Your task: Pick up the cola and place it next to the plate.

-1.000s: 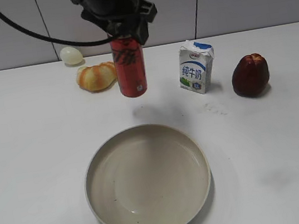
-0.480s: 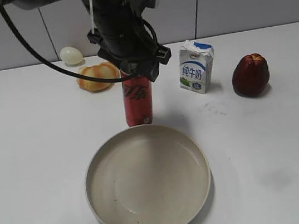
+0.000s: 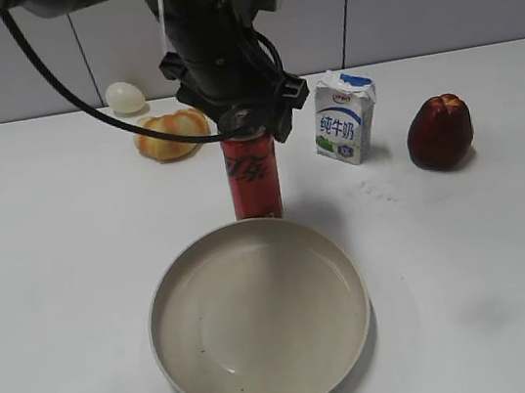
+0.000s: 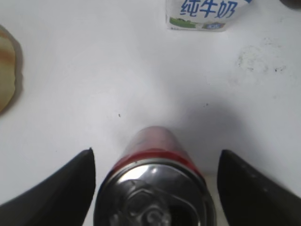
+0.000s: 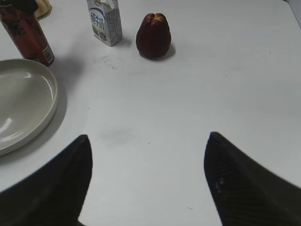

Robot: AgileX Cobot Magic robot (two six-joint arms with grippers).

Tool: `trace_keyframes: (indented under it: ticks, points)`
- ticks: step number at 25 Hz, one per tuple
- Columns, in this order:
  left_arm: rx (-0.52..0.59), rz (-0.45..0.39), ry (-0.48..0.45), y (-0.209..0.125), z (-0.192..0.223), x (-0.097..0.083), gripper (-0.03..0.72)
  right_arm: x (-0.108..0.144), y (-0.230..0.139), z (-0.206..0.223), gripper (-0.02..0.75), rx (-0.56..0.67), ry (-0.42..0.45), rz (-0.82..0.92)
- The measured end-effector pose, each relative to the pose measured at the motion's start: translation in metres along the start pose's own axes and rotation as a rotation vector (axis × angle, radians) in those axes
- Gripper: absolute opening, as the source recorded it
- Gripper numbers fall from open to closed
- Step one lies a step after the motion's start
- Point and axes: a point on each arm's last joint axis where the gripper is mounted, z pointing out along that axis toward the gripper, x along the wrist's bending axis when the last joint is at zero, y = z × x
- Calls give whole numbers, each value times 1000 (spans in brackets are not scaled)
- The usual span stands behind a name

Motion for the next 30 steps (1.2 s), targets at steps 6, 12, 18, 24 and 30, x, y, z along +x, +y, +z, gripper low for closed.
trace_keyframes:
  ticks: [6, 12, 18, 24, 30]
  points:
    - [-30, -12, 5, 4, -20, 6, 618, 0, 0, 0, 593, 0, 0, 0]
    - [-129, -76, 35, 7, -76, 38, 614, 0, 0, 0, 593, 0, 0, 0]
    - [-20, -216, 90, -15, -88, 108, 590, 0, 0, 0, 593, 0, 0, 0]
    - [-13, -384, 105, -45, -103, 174, 583, 0, 0, 0, 593, 0, 0, 0]
    - [35, -509, 132, -94, -122, 211, 581, 0, 0, 0, 593, 0, 0, 0]
